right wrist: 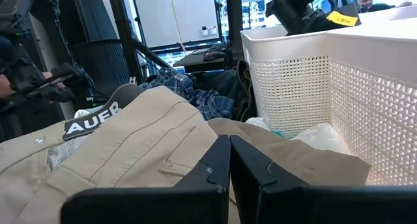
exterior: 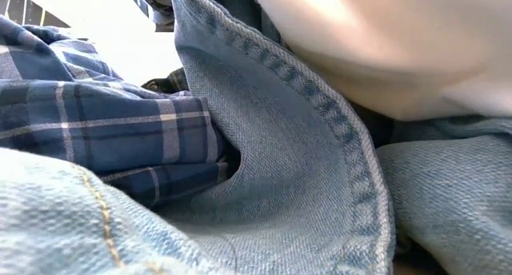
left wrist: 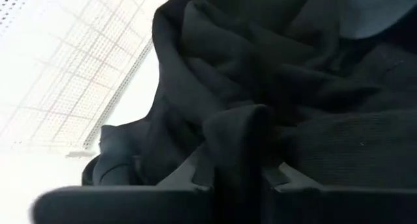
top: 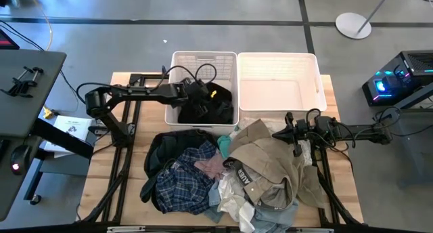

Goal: Sort clothes
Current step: Put the black shirts into the left white bin, then put the blue checkered shirts into the left white bin

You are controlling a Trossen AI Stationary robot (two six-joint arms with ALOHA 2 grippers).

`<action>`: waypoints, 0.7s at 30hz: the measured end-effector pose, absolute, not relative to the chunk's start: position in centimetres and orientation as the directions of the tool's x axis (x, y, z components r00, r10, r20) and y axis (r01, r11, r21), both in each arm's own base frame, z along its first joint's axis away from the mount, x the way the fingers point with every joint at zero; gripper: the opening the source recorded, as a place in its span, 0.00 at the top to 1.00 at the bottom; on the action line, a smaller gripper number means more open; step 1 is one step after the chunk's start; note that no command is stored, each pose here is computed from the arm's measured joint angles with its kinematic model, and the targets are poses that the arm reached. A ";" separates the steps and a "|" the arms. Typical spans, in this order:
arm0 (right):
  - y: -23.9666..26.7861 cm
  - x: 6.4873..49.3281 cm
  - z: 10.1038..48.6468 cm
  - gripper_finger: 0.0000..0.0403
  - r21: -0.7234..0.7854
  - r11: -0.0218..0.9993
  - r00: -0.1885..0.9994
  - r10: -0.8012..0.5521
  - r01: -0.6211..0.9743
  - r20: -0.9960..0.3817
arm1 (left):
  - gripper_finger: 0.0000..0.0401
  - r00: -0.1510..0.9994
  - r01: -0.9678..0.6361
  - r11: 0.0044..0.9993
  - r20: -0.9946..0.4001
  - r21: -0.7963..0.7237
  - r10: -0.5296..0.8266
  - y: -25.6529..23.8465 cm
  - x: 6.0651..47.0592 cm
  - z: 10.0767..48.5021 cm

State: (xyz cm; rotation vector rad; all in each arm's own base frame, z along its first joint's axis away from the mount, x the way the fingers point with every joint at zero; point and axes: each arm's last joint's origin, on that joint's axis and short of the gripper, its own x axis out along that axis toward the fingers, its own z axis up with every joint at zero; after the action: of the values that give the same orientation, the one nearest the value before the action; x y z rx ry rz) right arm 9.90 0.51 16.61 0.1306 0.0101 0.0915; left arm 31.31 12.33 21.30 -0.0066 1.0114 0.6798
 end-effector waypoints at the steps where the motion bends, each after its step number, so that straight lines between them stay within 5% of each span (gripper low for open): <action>1: 0.5 9.9 16.6 1.00 0.131 0.987 0.996 0.092 -0.090 -0.005 | 0.83 0.352 -0.524 0.801 -0.783 0.290 0.513 12.3 31.3 21.3; 11: 0.5 9.9 16.6 1.00 0.130 0.987 0.996 0.092 -0.091 -0.004 | 0.40 0.365 -0.545 0.801 -0.790 0.249 0.494 12.7 32.1 25.0; 21: 0.5 9.9 16.6 1.00 0.130 0.987 0.996 0.092 -0.091 -0.004 | 0.41 0.423 -0.530 0.798 -0.725 0.288 0.543 10.2 32.9 35.7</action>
State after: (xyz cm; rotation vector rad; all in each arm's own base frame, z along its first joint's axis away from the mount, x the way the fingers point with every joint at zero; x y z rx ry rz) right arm 9.90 0.52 16.60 0.1302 0.0100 0.0916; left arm 32.94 10.23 35.72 0.0154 0.9134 0.6714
